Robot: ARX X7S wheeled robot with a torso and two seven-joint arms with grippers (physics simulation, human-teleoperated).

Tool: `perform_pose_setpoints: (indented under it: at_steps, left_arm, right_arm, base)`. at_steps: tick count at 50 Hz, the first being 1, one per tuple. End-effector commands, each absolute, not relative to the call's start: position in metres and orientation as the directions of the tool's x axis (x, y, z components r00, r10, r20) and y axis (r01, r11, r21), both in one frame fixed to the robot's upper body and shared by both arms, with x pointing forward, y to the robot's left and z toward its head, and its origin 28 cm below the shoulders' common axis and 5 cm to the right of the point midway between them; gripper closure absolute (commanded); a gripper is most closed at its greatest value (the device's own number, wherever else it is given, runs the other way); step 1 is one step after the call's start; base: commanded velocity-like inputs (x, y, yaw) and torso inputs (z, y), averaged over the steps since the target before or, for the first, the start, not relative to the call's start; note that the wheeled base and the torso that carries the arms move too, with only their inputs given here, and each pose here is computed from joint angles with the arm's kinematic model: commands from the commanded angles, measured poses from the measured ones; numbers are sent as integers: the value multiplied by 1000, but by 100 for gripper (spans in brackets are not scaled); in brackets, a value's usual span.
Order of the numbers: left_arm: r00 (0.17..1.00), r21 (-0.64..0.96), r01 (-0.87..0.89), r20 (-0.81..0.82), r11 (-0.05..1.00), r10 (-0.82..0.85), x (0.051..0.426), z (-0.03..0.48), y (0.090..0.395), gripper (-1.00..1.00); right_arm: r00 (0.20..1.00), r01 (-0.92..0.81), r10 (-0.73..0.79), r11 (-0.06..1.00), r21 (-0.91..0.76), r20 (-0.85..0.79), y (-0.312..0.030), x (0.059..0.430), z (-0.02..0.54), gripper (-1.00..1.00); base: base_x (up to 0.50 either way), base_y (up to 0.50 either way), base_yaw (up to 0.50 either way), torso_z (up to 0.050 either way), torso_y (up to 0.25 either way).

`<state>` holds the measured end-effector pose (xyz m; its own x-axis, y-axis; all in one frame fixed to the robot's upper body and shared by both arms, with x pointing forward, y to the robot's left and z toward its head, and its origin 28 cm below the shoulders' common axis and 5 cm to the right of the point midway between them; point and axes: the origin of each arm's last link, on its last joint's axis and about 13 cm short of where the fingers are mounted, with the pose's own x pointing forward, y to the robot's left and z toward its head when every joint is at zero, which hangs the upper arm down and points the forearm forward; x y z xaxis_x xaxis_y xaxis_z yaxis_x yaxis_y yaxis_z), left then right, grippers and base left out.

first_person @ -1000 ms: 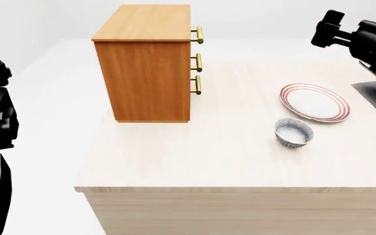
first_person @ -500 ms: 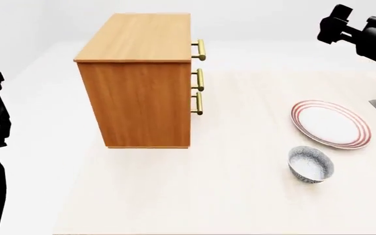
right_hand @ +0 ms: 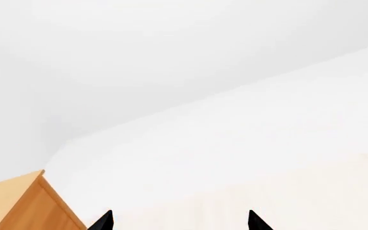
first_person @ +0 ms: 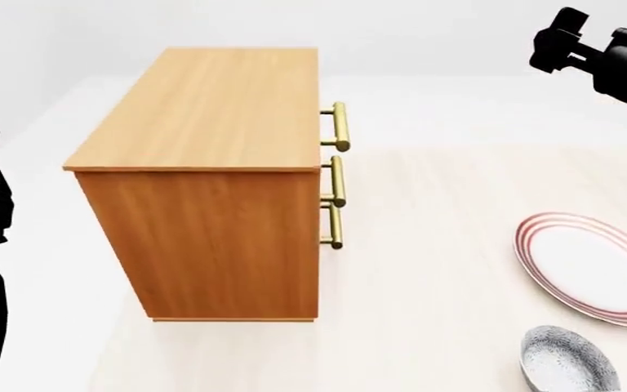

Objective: Open the top drawer of the cabinet and put the bowl in it.

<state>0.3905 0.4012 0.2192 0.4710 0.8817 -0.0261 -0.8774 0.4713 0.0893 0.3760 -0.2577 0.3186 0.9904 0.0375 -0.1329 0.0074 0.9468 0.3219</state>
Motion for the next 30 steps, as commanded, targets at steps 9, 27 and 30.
perform_pose_setpoints:
  at_steps: [9,27,30]
  left_arm:
    - [463,78,-883,-19,463,886,390,223,402,-100]
    - [473,63,-879,-24,473,881,391,226,403,-100]
    - [476,67,-877,-30,477,879,391,224,402,-100]
  right_arm:
    - [991,12,32,945,327,-131,-258,376,320,-100]
    - [977,-65,163,844,532,-138,-235,399,299,-100]
    - [951,-130,274,779,613,-146,-214,404,280,-100]
  base:
    - [500,0,0,0,2]
    - [333,0,0,0,0]
    - [0,0,0,0,0]
